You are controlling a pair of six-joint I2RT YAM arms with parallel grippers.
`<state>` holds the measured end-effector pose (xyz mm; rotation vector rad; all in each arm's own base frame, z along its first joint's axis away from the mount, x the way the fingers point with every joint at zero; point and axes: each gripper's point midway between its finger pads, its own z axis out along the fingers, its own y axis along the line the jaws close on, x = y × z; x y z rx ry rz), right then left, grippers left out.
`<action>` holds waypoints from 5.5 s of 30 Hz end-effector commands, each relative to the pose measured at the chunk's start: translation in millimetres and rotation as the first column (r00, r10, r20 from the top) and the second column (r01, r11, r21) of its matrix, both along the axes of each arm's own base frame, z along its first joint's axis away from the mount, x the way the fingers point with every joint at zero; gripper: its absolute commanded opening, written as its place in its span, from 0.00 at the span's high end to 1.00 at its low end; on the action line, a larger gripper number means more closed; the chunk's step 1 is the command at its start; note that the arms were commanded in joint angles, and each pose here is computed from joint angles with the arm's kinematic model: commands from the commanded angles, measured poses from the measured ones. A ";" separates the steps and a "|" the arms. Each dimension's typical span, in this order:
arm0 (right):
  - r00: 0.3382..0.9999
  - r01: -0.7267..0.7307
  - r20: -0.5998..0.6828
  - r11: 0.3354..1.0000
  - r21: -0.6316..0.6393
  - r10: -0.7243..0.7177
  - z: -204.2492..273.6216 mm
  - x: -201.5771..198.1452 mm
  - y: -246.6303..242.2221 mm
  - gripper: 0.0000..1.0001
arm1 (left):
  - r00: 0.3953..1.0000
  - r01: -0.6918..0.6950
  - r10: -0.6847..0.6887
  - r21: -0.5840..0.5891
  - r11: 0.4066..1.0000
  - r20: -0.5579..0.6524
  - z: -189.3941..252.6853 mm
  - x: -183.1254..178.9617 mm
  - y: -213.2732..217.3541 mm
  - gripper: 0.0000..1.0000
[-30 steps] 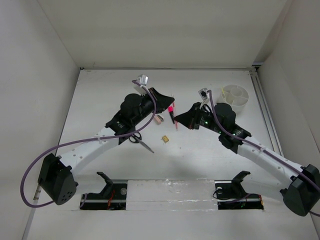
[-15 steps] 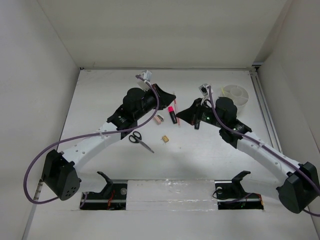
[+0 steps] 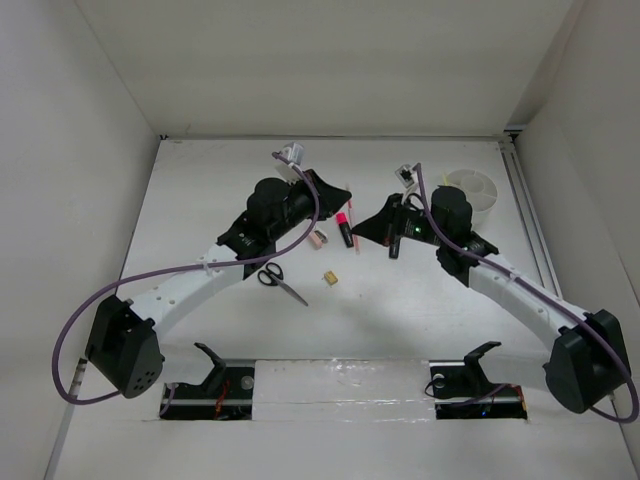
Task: Sort the stationery into containers
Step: Close the pen cap on the pen, then place the pen in the storage box, then pick up the stationery from the center of the board.
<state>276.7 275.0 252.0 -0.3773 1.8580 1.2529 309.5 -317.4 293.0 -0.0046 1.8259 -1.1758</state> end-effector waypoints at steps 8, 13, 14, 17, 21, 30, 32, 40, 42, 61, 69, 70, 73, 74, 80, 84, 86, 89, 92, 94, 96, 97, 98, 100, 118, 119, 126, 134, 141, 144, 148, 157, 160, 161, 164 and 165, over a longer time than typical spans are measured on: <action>0.920 -0.043 0.389 0.972 0.232 -0.052 123.2 36.4 -6.3 1.00 | 0.969 0.213 -0.207 0.032 0.977 -0.132 -48.4 -47.4 -20.5 1.00; 0.888 -0.093 0.460 0.976 0.195 -0.007 113.7 30.9 2.5 1.00 | 0.969 0.213 -0.207 0.031 0.977 -0.132 -43.4 -48.4 -19.6 1.00; 0.894 -0.086 0.448 0.981 0.176 -0.002 104.9 32.2 2.5 1.00 | 0.975 0.201 -0.196 0.037 0.979 -0.104 -30.5 -43.7 -19.9 1.00; 0.881 -0.086 0.472 0.987 0.137 0.011 97.6 30.4 3.8 1.00 | 0.983 0.168 -0.162 0.065 0.984 -0.089 -13.9 -36.6 -17.0 0.93; 0.878 -0.079 0.477 0.992 0.100 0.022 88.7 29.4 9.9 1.00 | 0.994 0.111 -0.111 0.043 0.993 -0.021 23.0 -31.0 -8.9 0.69; 0.896 0.008 0.443 0.999 0.032 -0.021 70.3 44.5 22.0 1.00 | 0.996 0.015 -0.015 -0.002 1.000 0.085 86.0 -24.5 8.2 0.00; 0.900 0.072 0.431 0.997 -0.005 -0.063 61.3 55.8 19.5 1.00 | 0.993 -0.029 0.031 -0.025 0.999 0.112 102.9 -25.3 19.2 0.00; 0.838 0.287 0.506 0.954 -0.089 -0.205 49.1 96.9 -27.3 1.00 | 0.931 -0.363 0.365 0.094 0.927 -0.003 79.1 -4.8 80.0 0.00; 0.772 0.395 0.584 0.909 -0.135 -0.249 53.9 109.4 -48.8 1.00 | 0.915 -0.396 0.403 0.148 0.906 -0.020 63.4 -5.5 90.4 0.00; 0.618 0.781 0.619 0.470 -0.412 -0.484 3.5 196.0 -256.6 1.00 | 0.971 -0.190 0.228 0.348 0.918 -0.071 -19.7 -54.3 100.0 0.00; 0.689 0.724 0.562 0.476 -0.499 -0.458 -22.6 197.5 -282.1 1.00 | 0.988 -0.111 0.138 0.315 0.943 -0.065 -16.1 -72.8 89.7 0.00; 0.689 0.724 0.562 0.476 -0.499 -0.458 -22.6 197.5 -282.1 1.00 | 0.990 -0.105 0.128 0.306 0.946 -0.057 -12.3 -76.3 88.9 0.00; 0.713 0.699 0.550 0.495 -0.515 -0.434 -32.3 197.4 -277.8 1.00 | 0.992 -0.095 0.117 0.310 0.946 -0.054 -13.9 -78.8 89.4 0.00; 0.722 0.690 0.543 0.505 -0.519 -0.428 -39.1 198.1 -275.7 1.00 | 0.992 -0.095 0.117 0.310 0.946 -0.054 -13.9 -78.8 89.4 0.00; 0.737 0.676 0.511 0.503 -0.539 -0.442 -60.4 202.6 -279.9 1.00 | 0.995 -0.077 0.094 0.288 0.954 -0.045 -11.0 -79.3 84.2 0.00; 0.752 0.659 0.468 0.514 -0.550 -0.464 -82.3 199.9 -278.3 1.00 | 0.995 -0.067 0.084 0.286 0.956 -0.048 -10.9 -80.7 82.9 0.00; 0.758 0.651 0.457 0.514 -0.558 -0.465 -91.1 198.9 -278.2 1.00 | 0.996 -0.069 0.084 0.279 0.958 -0.042 -8.1 -81.8 84.0 0.00; 0.753 0.656 0.442 0.505 -0.561 -0.488 -98.4 195.7 -280.5 1.00 | 0.996 -0.069 0.081 0.279 0.958 -0.030 -5.5 -82.8 85.3 0.00; 0.746 0.665 0.453 0.499 -0.556 -0.488 -95.5 194.4 -278.5 1.00 | 0.997 -0.061 0.070 0.270 0.961 -0.026 -3.4 -83.5 83.4 0.00; 0.743 0.667 0.449 0.502 -0.550 -0.496 -97.4 193.7 -278.0 1.00 | 0.998 -0.052 0.062 0.268 0.962 -0.028 -3.3 -84.7 82.3 0.00; 0.738 0.673 0.451 0.504 -0.541 -0.502 -93.3 193.2 -277.6 0.95 | 0.998 -0.050 0.062 0.275 0.960 -0.034 -6.1 -83.5 81.2 0.00; 0.738 0.673 0.451 0.504 -0.541 -0.502 -93.3 193.2 -277.6 0.89 | 0.998 -0.050 0.062 0.275 0.960 -0.034 -6.1 -83.5 81.2 0.00; 0.738 0.673 0.451 0.504 -0.541 -0.502 -93.3 193.2 -277.6 0.85 | 0.998 -0.050 0.062 0.275 0.960 -0.034 -6.1 -83.5 81.2 0.00; 0.738 0.673 0.451 0.504 -0.541 -0.502 -93.3 193.2 -277.6 0.75 | 0.998 -0.050 0.062 0.275 0.960 -0.034 -6.1 -83.5 81.2 0.00; 0.630 0.764 0.567 0.555 -0.330 -0.530 12.6 154.4 -210.9 0.00 | 0.968 -0.183 0.229 0.329 0.926 -0.105 -32.1 -62.9 94.0 0.00; 0.623 0.772 0.560 0.545 -0.328 -0.546 15.7 148.2 -205.6 0.00 | 0.954 -0.220 0.275 0.341 0.914 -0.121 -38.9 -52.8 100.2 0.00; 0.577 0.816 0.441 0.501 -0.288 -0.687 33.6 100.8 -173.1 0.00 | 0.834 -0.419 0.524 0.419 0.806 -0.173 -61.3 -26.9 131.6 0.00; 0.728 0.685 0.285 0.660 -0.308 -0.623 0.8 75.2 -144.3 0.00 | 0.786 -0.495 0.595 0.404 0.769 -0.169 -54.5 -8.9 131.2 0.00; 0.664 0.739 0.230 0.580 -0.343 -0.711 -22.8 50.0 -149.6 0.00 | 0.841 -0.363 0.496 0.453 0.814 -0.217 -71.8 16.5 83.5 0.00; 0.645 0.747 0.217 0.545 -0.381 -0.733 -21.7 44.2 -155.9 0.00 | 0.830 -0.285 0.491 0.557 0.780 -0.264 -97.6 33.0 54.2 0.00; 0.612 0.773 0.224 0.514 -0.372 -0.758 -14.9 37.7 -159.6 0.00 | 0.805 -0.233 0.517 0.645 0.728 -0.292 -119.5 47.7 14.8 0.00; 0.646 0.761 0.241 0.587 -0.277 -0.724 8.5 12.8 -160.9 0.02 | 0.729 -0.243 0.587 0.667 0.704 -0.354 -164.4 74.7 -14.9 0.00; 0.650 0.758 0.244 0.590 -0.280 -0.719 7.0 11.6 -162.8 0.03 | 0.716 -0.235 0.598 0.682 0.692 -0.360 -172.8 79.0 -19.5 0.00; 0.651 0.757 0.244 0.589 -0.283 -0.719 3.3 11.9 -162.6 0.03 | 0.711 -0.226 0.603 0.694 0.684 -0.362 -178.2 77.6 -18.1 0.00; 0.658 0.750 0.238 0.598 -0.282 -0.714 2.9 12.2 -162.1 0.03 | 0.690 -0.215 0.615 0.703 0.678 -0.382 -197.1 72.6 -16.5 0.00; 0.662 0.747 0.234 0.602 -0.282 -0.712 2.7 12.6 -162.4 0.03 | 0.690 -0.216 0.615 0.702 0.679 -0.382 -200.6 74.3 -18.1 0.00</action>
